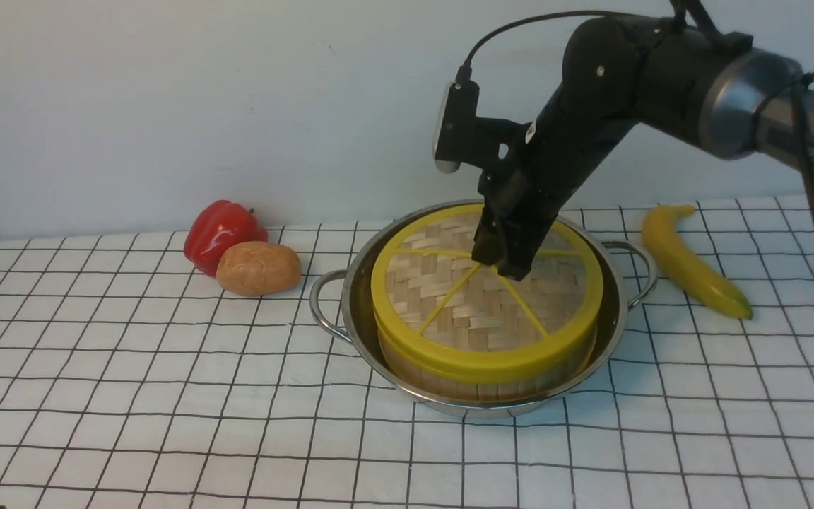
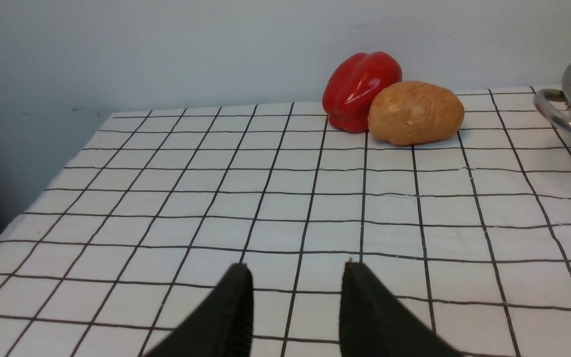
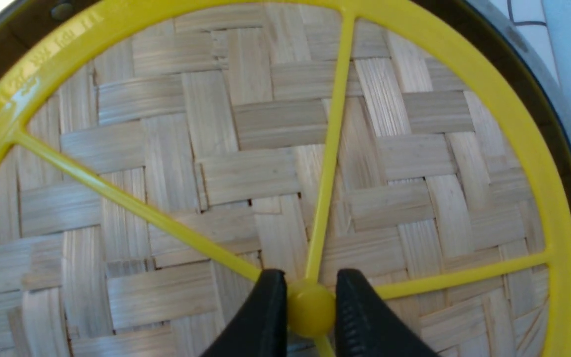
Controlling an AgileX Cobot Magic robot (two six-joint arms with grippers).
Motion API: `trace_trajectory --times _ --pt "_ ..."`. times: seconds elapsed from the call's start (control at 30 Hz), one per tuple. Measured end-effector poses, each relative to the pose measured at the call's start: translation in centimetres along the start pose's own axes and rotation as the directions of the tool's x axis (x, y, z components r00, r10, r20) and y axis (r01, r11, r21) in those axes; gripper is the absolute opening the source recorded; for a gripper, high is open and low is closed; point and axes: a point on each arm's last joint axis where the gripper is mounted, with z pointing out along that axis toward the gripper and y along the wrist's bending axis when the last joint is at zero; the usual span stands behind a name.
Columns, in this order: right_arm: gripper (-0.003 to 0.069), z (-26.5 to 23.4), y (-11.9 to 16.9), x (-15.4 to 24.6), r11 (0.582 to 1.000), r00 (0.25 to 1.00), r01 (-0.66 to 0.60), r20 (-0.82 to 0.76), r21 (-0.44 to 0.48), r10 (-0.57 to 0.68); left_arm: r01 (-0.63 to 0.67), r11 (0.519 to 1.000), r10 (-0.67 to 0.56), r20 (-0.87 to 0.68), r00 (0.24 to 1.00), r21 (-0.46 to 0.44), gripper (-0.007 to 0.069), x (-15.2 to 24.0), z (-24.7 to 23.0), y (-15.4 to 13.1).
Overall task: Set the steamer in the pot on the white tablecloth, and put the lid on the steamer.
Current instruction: 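Place the bamboo steamer lid onto the steamer basket in the pot with the right gripper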
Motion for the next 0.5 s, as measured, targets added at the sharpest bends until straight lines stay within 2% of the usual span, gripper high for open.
trace_trajectory --times 0.23,0.33,0.5 --pt "0.0150 0.17 -0.07 -0.05 1.000 1.000 0.024 0.008 0.006 -0.024 0.000 1.000 0.000 0.000 1.000 0.000 0.0243 0.00 0.00 0.00" --pt "0.0237 0.21 -0.13 -0.09 1.000 1.000 0.025 0.013 0.012 -0.025 0.000 1.000 0.000 0.000 1.000 0.000 0.0243 0.00 0.00 0.00" --pt "0.0458 0.33 -0.27 -0.02 0.999 0.999 0.032 0.007 0.025 -0.032 0.000 1.000 0.000 0.000 1.000 0.000 0.0243 0.00 0.00 0.00"
